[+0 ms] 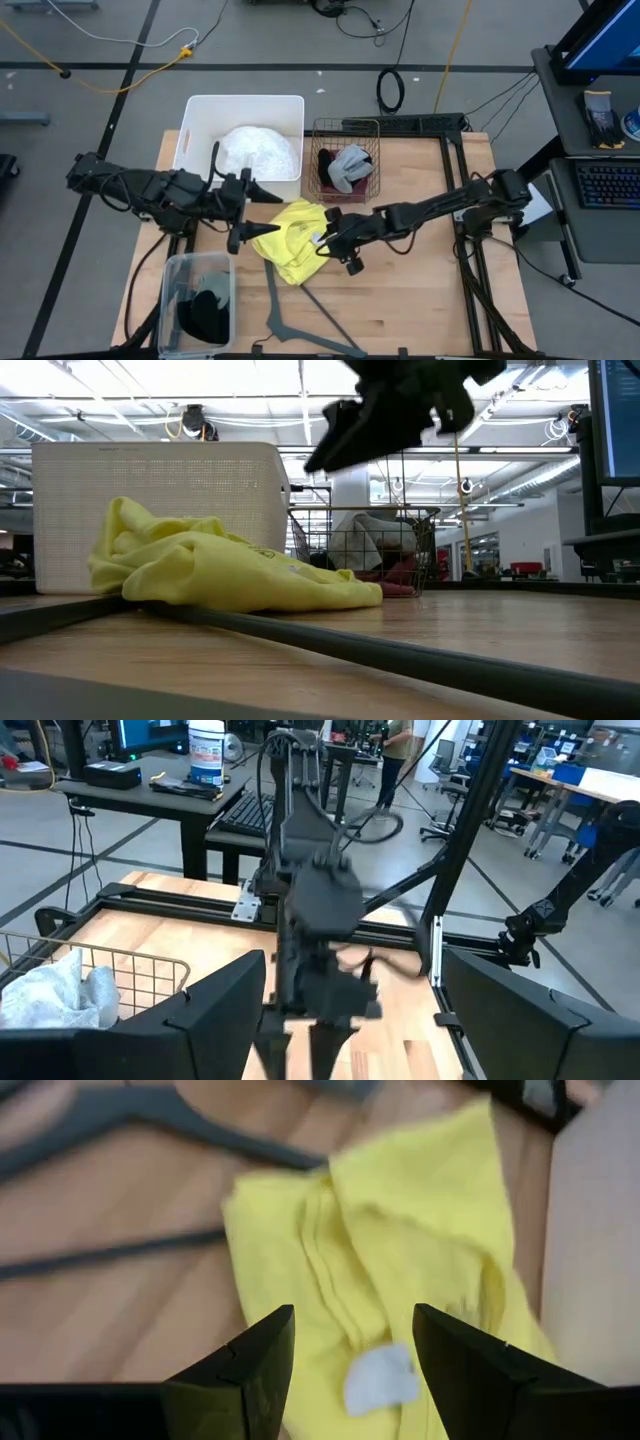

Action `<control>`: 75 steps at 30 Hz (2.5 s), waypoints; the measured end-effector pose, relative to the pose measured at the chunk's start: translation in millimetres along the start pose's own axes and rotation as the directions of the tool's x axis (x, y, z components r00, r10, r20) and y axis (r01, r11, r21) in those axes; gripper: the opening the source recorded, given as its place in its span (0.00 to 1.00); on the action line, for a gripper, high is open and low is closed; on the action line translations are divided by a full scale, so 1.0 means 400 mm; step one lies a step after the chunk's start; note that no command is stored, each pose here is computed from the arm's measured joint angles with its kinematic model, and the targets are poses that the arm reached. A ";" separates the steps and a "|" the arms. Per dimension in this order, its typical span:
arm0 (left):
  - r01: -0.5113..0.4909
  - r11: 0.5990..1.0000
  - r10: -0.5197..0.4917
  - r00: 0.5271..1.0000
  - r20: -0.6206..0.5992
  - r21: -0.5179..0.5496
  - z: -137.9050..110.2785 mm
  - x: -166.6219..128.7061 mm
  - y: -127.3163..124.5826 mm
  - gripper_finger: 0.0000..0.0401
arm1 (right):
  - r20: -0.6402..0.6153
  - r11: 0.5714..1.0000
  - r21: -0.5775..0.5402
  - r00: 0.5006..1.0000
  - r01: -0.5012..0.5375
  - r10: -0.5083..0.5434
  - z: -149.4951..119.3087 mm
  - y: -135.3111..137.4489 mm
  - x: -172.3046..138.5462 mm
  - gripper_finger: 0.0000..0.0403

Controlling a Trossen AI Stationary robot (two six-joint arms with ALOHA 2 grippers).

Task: Pick & Place Cloths
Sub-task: Put the yellow shirt into the white bin

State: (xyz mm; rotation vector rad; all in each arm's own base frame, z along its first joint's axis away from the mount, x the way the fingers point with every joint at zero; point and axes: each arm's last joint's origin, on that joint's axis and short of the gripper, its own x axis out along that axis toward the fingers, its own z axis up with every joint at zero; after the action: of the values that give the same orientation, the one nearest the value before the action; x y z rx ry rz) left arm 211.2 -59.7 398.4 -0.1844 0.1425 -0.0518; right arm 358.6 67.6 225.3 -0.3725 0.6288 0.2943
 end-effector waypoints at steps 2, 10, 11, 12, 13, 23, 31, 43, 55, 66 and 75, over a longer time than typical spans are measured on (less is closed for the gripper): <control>0.005 1.000 -0.005 1.000 0.000 -0.008 0.000 -0.001 -0.003 0.77 | -0.039 1.000 0.000 0.999 0.007 -0.007 -0.015 0.003 0.020 0.49; 0.010 1.000 -0.010 1.000 0.000 -0.015 -0.001 -0.001 -0.005 0.77 | -0.192 0.990 -0.046 0.971 0.136 -0.142 -0.077 0.003 0.099 0.59; 0.010 1.000 -0.010 1.000 -0.001 -0.015 -0.001 -0.001 -0.005 0.77 | -0.205 0.990 -0.046 0.969 0.131 -0.138 -0.086 0.003 0.108 0.60; 0.010 1.000 -0.010 1.000 -0.001 -0.015 -0.001 -0.001 -0.005 0.77 | -0.217 0.990 -0.045 0.966 0.131 -0.138 -0.093 0.001 0.115 0.61; 0.010 1.000 -0.010 1.000 -0.001 -0.015 -0.001 -0.001 -0.005 0.77 | -0.226 0.991 -0.045 0.965 0.129 -0.136 -0.100 0.001 0.122 0.62; 0.008 1.000 -0.008 1.000 -0.007 -0.015 -0.003 -0.001 -0.005 0.77 | -0.293 0.998 0.014 0.954 0.064 -0.057 -0.167 -0.011 0.184 0.68; 0.008 1.000 -0.008 1.000 -0.008 -0.015 -0.003 -0.001 -0.005 0.77 | -0.330 0.991 0.126 0.944 0.035 0.009 -0.194 -0.016 0.196 0.65; 0.005 1.000 -0.005 1.000 -0.009 -0.020 -0.004 0.001 -0.005 0.77 | -0.467 0.985 0.170 0.882 0.027 0.056 -0.237 -0.024 0.181 0.15; 0.002 0.999 -0.002 1.000 -0.010 -0.045 -0.004 0.002 -0.005 0.77 | -0.498 0.984 0.177 0.864 0.023 0.070 -0.229 -0.005 0.165 0.02; -0.006 0.981 -0.008 0.997 -0.074 -0.192 -0.029 0.034 -0.011 0.77 | -0.426 0.995 0.091 0.905 0.049 -0.005 -0.131 0.033 0.067 0.00; -0.023 0.976 -0.015 0.985 -0.173 -0.218 -0.102 0.159 -0.031 0.77 | -0.425 0.997 0.038 0.904 0.064 -0.042 -0.106 0.060 0.037 0.00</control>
State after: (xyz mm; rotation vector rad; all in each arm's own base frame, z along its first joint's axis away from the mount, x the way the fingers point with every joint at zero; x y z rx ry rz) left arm 267.6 -83.3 352.3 -0.4010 0.3236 -0.0479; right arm 339.1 73.5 178.6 -0.4079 1.0522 0.1428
